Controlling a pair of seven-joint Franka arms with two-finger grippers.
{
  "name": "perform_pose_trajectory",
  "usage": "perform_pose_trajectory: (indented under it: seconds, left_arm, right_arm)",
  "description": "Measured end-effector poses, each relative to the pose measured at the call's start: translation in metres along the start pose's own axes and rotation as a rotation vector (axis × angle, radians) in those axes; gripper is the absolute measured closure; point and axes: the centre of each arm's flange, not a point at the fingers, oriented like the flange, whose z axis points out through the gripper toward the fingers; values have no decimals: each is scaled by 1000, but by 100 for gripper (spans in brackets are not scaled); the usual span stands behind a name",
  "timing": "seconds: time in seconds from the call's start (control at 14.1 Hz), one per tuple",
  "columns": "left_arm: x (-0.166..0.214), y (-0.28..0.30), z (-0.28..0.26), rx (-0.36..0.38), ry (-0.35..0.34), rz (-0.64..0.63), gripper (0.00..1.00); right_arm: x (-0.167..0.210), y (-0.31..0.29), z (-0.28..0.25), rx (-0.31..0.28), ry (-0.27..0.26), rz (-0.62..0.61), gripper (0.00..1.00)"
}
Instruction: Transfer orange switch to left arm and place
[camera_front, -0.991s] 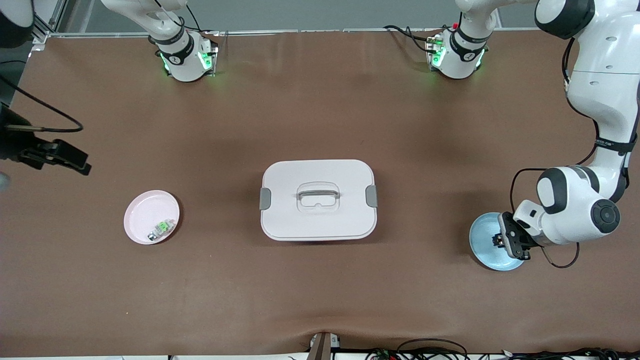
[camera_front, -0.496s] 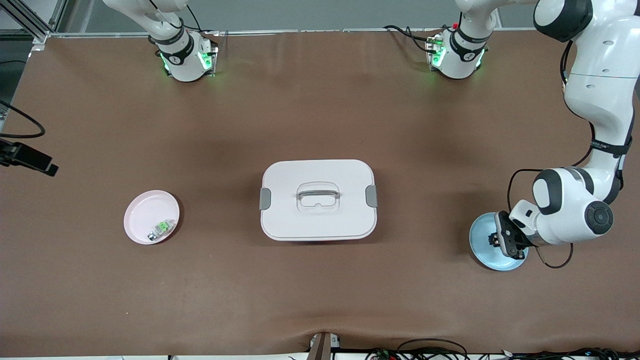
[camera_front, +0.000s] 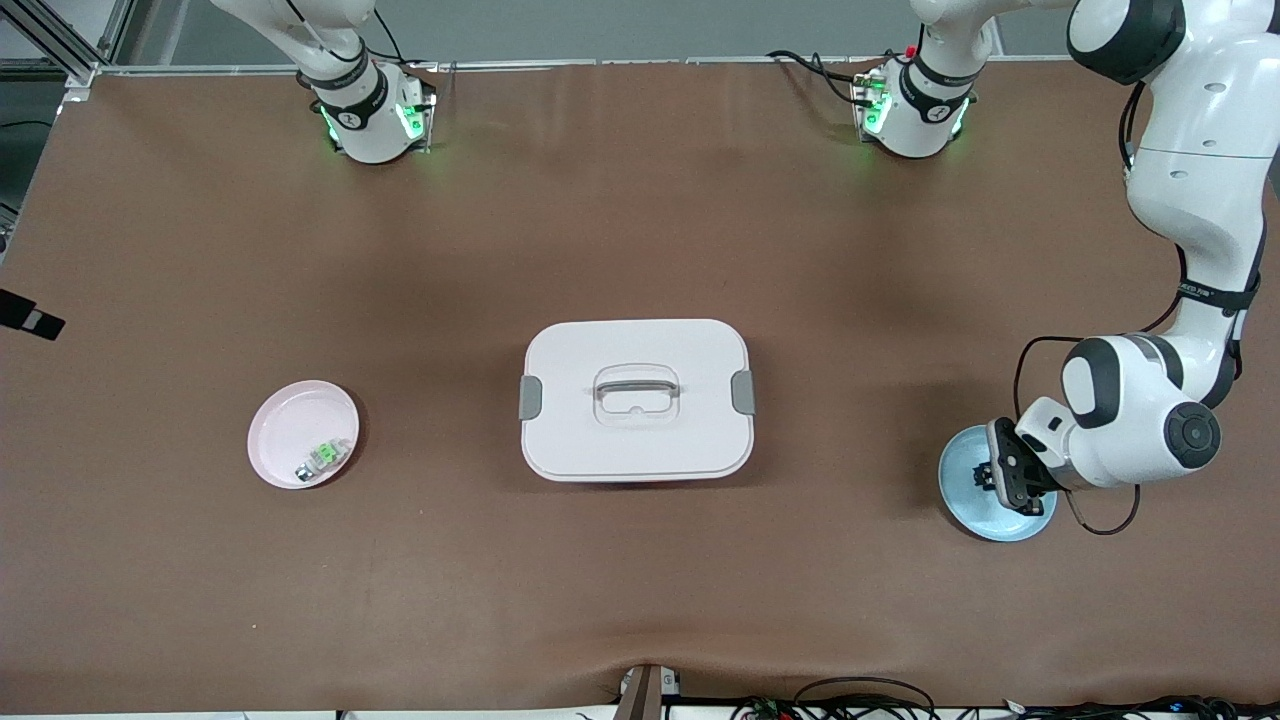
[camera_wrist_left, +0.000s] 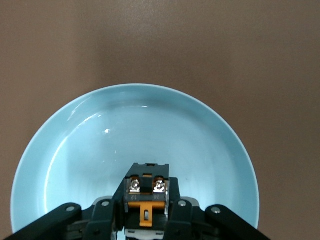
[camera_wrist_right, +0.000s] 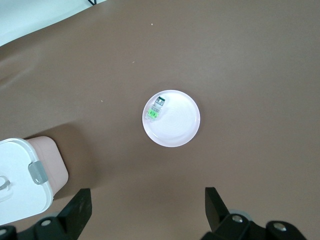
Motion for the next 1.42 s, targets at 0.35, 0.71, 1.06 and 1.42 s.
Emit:
perform_pose_trajectory:
  seconds: [0.35,0.71,1.06,1.42]
  left_arm:
    - [2,1,1,-2,10,-9,22]
    - [3,-10,-36,1,35,-76,0]
    - [7,-14,-121,-11,14,-279,0]
    - [21,-3,-178,-2,-3,-591,0]
  right_arm:
    - [-13,-49,5,-35,1,39,0]
    - [-22,-76,7,-66,13,64,0]
    - [-34,-65,14,-68,21,76,0]
    - [-44,-47,21,-82,-11,90,0]
